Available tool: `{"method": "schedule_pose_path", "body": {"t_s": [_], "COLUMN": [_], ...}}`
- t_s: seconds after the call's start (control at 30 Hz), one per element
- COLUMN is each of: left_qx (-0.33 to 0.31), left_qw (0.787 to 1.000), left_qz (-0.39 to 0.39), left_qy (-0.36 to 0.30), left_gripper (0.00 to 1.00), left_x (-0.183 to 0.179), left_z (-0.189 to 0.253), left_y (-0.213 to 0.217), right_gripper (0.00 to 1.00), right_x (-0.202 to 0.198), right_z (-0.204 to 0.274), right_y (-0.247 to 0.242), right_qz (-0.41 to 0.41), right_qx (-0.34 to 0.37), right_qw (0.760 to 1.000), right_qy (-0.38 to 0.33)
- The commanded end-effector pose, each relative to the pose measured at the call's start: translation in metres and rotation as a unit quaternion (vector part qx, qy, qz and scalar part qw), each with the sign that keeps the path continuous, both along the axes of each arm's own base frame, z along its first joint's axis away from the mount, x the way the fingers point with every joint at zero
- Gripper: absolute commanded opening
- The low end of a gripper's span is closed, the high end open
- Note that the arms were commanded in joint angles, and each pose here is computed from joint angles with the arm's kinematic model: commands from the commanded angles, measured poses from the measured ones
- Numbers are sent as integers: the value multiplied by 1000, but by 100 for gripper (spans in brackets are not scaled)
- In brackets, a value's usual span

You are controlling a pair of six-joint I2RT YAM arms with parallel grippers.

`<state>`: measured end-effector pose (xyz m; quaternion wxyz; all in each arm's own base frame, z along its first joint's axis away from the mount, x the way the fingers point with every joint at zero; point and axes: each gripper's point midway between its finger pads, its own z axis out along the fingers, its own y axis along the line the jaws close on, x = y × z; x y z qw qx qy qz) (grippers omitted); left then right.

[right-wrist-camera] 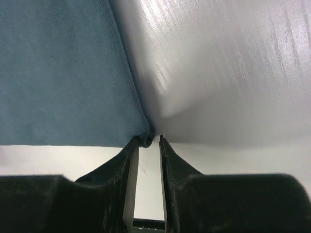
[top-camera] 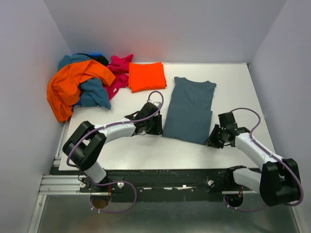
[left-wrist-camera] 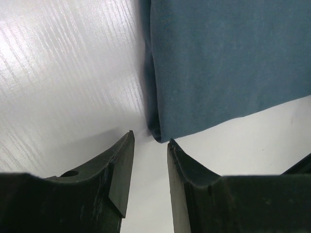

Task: Fold and stack the t-shirts

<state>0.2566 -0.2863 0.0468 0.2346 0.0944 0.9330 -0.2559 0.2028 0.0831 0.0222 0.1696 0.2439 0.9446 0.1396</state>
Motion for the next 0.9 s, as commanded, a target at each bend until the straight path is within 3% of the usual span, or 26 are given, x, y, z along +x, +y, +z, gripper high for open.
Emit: {"method": "schedule_pose_path", "body": {"t_s": [0.0, 0.17, 0.43, 0.73, 0.77, 0.8, 0.87], "left_qx": [-13, -43, -30, 6, 5, 2, -10], "left_qw": [1000, 999, 999, 1000, 1000, 1000, 999], "left_qz": [-14, -19, -25, -9, -9, -11, -15], "left_qy": [-3, -5, 10, 25, 25, 28, 33], "left_gripper": [43, 46, 47, 47, 45, 41, 29], "left_x": [1, -4, -3, 4, 5, 5, 5], "left_z": [3, 13, -2, -30, -31, -32, -31], "left_y": [-7, -13, -15, -10, -12, -15, -20], "right_gripper": [28, 26, 9, 9, 8, 1, 1], "right_x": [3, 3, 3, 5, 4, 5, 5], "right_z": [-6, -13, -16, -11, -11, -11, -9], "right_y": [-5, -6, -2, 2, 2, 2, 3], "right_qz": [-8, -8, 4, 15, 16, 16, 18], "right_qx": [-15, -18, -9, 0, 0, 1, 2], "right_qw": [1000, 1000, 1000, 1000, 1000, 1000, 1000], "right_qy": [0, 10, 11, -2, -1, -3, -5]}}
